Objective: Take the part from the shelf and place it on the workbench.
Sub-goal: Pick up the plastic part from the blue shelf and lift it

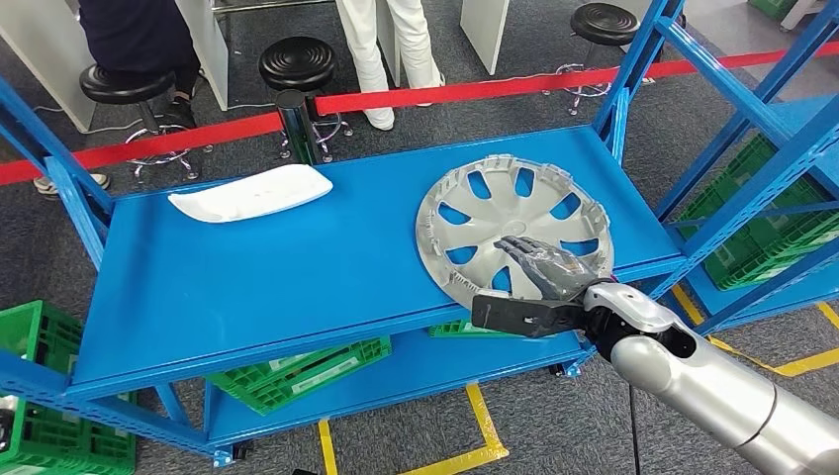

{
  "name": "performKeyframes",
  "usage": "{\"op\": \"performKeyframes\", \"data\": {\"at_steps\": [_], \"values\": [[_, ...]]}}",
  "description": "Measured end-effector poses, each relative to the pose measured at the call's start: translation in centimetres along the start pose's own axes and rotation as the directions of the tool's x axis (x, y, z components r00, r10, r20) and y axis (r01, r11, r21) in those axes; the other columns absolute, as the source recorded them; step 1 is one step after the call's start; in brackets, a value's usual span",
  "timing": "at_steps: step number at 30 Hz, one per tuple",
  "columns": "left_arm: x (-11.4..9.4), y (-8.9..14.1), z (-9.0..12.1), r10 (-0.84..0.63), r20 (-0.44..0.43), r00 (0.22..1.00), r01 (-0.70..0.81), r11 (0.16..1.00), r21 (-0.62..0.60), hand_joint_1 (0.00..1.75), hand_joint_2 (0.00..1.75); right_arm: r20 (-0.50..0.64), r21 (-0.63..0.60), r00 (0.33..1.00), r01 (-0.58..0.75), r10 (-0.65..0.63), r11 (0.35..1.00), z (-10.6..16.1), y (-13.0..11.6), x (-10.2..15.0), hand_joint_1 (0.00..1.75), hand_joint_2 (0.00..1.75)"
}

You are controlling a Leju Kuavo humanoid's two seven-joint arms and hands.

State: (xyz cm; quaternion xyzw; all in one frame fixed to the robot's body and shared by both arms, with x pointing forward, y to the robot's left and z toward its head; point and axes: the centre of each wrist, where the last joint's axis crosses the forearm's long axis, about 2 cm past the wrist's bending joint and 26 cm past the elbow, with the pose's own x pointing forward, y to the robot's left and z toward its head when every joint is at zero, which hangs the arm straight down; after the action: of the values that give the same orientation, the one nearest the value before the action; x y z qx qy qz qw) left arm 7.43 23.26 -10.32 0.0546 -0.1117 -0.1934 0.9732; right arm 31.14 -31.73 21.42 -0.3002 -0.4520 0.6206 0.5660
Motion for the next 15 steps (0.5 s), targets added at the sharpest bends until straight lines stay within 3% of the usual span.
{"op": "performKeyframes", "data": {"at_steps": [15], "values": [[0.1, -0.3, 0.1, 0.014, -0.001, 1.0, -0.014, 1.0, -0.005, 0.0, 0.0, -0.097, 0.08, 0.995, -0.031, 0.039, 0.996, -1.2, 0.5, -1.7, 0.0, 1.75]]}}
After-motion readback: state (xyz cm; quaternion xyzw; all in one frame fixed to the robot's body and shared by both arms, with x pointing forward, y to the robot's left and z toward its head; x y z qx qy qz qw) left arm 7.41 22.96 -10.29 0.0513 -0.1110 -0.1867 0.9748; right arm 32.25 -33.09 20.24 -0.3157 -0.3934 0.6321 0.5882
